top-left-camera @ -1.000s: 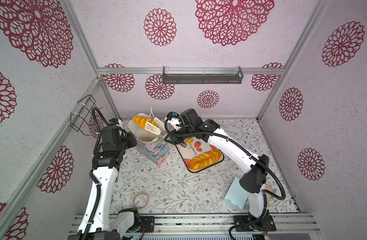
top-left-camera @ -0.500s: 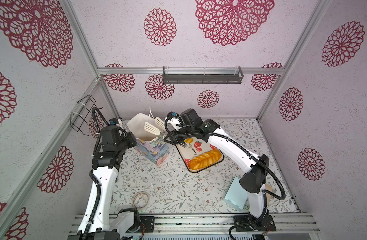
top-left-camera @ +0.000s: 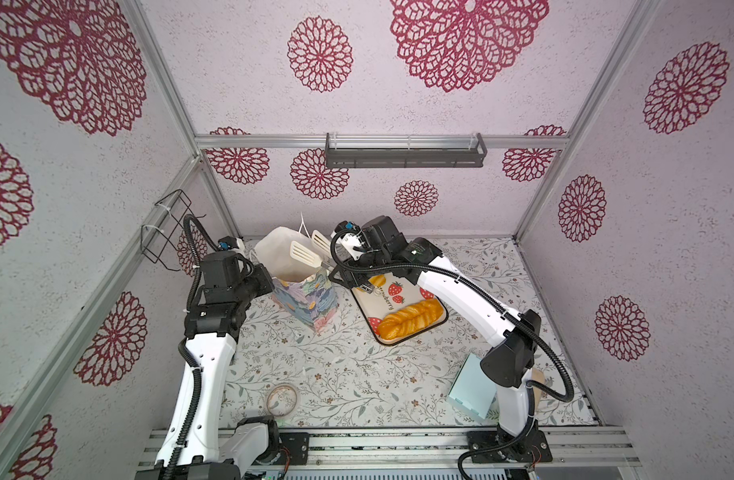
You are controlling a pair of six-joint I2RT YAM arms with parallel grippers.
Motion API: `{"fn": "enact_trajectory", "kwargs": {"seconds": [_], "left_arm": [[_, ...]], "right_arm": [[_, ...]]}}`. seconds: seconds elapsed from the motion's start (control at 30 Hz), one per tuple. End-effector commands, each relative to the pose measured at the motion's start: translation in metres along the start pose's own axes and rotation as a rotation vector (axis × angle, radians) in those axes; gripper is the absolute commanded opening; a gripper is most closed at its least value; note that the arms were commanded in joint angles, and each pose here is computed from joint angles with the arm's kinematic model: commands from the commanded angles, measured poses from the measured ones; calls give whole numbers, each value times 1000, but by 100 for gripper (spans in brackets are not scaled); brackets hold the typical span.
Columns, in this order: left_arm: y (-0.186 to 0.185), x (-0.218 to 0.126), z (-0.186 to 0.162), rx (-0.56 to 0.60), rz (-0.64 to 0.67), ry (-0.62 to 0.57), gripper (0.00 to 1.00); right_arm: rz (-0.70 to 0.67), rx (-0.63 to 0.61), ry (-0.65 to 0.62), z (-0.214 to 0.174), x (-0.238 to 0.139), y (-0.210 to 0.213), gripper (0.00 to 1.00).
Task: Place the fake bread into the paper bag
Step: 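Move the empty tongs with the right gripper back over the bread tray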
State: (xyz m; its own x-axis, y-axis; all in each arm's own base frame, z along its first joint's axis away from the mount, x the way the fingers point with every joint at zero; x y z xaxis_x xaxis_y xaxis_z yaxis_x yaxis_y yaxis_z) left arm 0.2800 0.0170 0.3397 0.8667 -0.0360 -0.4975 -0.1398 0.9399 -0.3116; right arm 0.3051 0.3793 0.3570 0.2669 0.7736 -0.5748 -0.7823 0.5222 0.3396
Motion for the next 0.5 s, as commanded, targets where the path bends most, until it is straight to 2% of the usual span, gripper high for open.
{"fn": "enact_trajectory", "kwargs": {"seconds": [0.0, 0.2, 0.37, 0.47], "left_arm": [[1, -5, 1, -5, -4, -21, 13], [1, -6, 1, -4, -4, -22, 12], [1, -5, 1, -4, -6, -18, 0], [1, -5, 1, -3, -7, -18, 0]], "right_arm": [[-2, -48, -183, 35, -55, 20, 60], [-51, -21, -217, 36, -70, 6, 60], [-97, 29, -245, 33, -84, -13, 60], [-122, 74, -262, 29, -92, -29, 60]]}}
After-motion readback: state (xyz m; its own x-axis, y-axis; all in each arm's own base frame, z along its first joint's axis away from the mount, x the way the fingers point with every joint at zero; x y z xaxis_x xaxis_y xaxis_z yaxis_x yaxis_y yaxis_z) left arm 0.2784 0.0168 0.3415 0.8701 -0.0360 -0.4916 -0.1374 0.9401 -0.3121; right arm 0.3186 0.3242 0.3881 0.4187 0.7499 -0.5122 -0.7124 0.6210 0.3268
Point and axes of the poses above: each gripper's point midway between its finger pads, its own x axis out along the fingers, its own y axis along the line the jaws close on, z = x × y, the point moved 8 cm from there along -x, back along the fingers, and after that the axes turned 2 degrees about x, right-handed, at the moved point
